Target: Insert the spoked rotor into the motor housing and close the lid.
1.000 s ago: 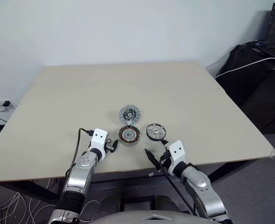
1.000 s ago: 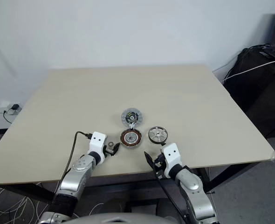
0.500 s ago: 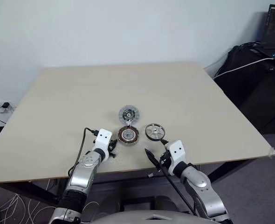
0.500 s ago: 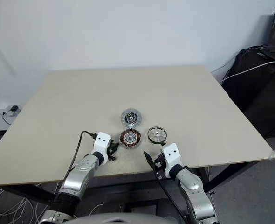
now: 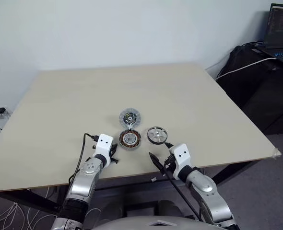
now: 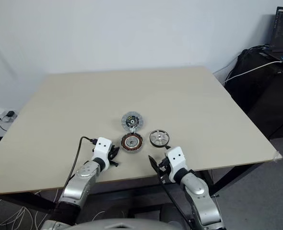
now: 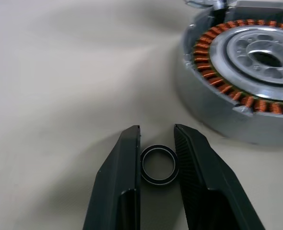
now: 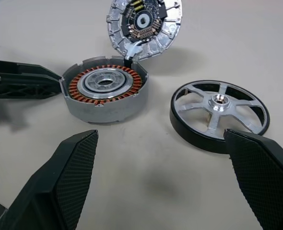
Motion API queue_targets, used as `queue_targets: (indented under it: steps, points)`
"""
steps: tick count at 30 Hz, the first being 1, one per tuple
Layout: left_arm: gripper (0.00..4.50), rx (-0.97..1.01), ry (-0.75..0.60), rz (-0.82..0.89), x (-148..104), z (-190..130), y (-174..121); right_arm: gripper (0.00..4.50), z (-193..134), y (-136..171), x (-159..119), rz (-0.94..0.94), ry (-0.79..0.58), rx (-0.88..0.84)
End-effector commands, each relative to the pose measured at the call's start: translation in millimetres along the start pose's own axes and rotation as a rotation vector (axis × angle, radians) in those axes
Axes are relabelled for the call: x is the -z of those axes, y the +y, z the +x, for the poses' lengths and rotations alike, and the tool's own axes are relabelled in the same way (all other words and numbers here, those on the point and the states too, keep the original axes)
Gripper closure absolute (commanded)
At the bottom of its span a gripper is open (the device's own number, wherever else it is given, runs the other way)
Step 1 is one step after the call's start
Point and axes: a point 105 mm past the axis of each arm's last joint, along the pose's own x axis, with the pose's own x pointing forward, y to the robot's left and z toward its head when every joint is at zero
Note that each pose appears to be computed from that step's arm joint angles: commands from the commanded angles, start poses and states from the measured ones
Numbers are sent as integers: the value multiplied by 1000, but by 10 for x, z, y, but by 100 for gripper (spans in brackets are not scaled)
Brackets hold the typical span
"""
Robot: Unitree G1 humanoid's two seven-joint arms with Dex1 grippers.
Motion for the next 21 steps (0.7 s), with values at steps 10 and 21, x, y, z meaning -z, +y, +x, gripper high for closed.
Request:
queue_targets:
  steps: [10,21]
  points:
    - [381,13,-218,52,-712,-55,-16,0,38,11,-119,-11,-44,-9]
    - [381,259,-208,92,-835,132,-610,0,19,-2,-115,-6,-47,10]
